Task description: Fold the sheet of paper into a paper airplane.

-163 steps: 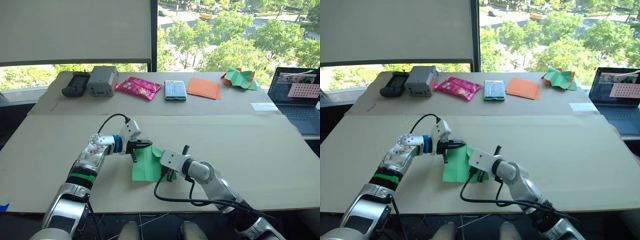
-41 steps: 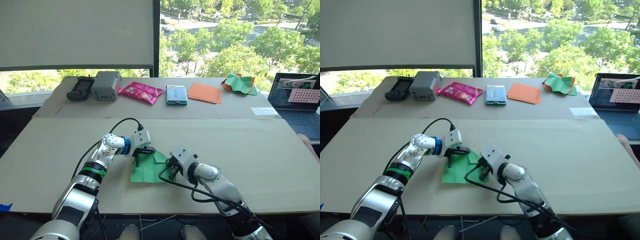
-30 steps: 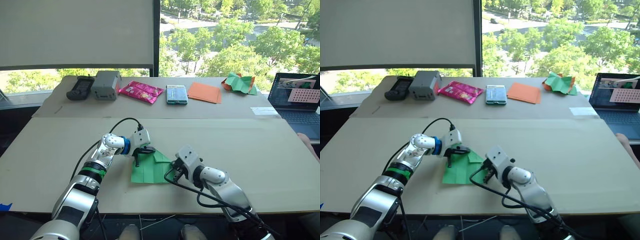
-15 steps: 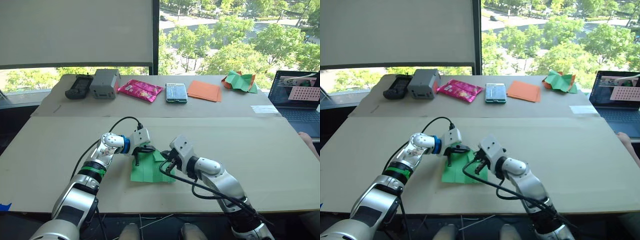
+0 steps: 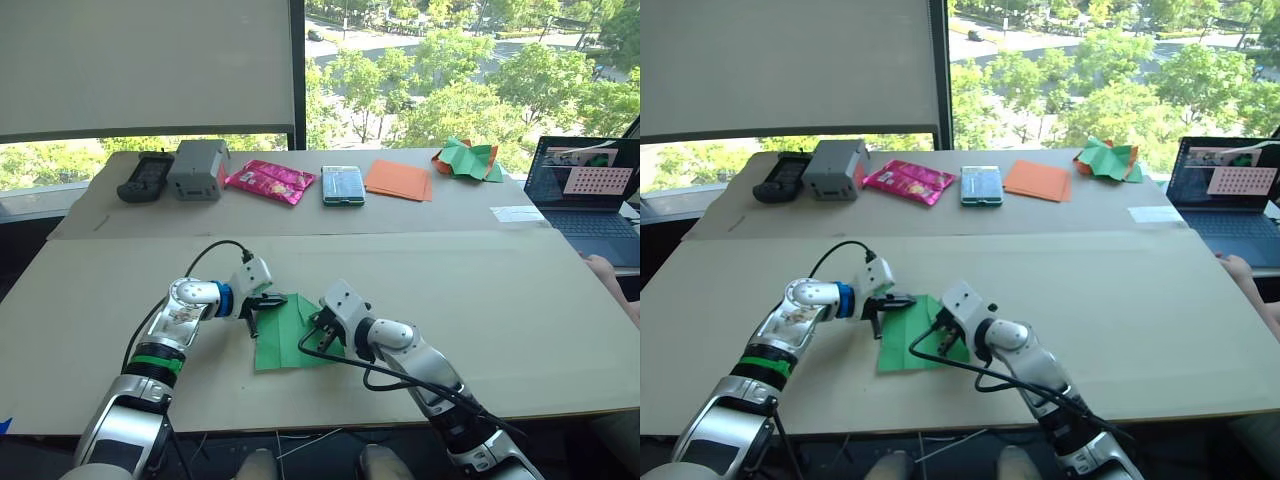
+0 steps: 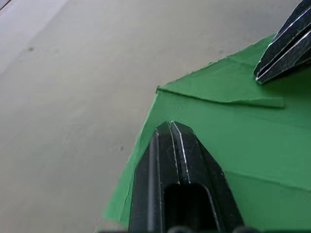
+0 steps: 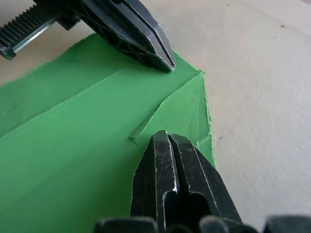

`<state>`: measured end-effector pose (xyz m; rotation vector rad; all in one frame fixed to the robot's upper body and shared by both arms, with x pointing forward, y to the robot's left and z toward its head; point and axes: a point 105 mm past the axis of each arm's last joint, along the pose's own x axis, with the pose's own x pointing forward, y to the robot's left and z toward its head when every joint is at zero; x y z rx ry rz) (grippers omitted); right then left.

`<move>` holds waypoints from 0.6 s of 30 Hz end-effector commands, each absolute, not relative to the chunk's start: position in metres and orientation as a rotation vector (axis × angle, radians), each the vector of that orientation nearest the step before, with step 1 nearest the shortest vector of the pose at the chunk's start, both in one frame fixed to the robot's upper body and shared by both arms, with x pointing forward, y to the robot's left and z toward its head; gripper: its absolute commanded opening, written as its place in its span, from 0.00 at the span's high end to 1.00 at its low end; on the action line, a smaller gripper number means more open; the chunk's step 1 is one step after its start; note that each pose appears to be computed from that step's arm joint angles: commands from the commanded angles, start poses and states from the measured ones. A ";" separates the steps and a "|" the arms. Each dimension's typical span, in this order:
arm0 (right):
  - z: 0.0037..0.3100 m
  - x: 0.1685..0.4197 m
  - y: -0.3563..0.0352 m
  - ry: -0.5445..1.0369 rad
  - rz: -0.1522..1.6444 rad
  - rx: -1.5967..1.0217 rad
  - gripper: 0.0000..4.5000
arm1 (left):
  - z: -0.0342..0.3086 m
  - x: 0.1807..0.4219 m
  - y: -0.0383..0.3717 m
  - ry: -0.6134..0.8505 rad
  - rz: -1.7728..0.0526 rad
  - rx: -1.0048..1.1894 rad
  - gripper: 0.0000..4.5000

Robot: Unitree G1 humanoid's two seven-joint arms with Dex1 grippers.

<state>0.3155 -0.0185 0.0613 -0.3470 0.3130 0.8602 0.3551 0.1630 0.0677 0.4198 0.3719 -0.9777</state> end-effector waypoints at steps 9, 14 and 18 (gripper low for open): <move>0.043 0.318 -0.024 0.405 0.819 -0.367 1.00 | 0.094 0.341 0.195 0.322 -0.791 0.041 0.94; 0.046 0.320 -0.021 0.397 0.819 -0.363 1.00 | 0.094 0.340 0.194 0.328 -0.767 -0.093 0.58; 0.045 0.319 -0.019 0.395 0.823 -0.368 1.00 | 0.094 0.342 0.192 0.333 -0.752 -0.180 0.30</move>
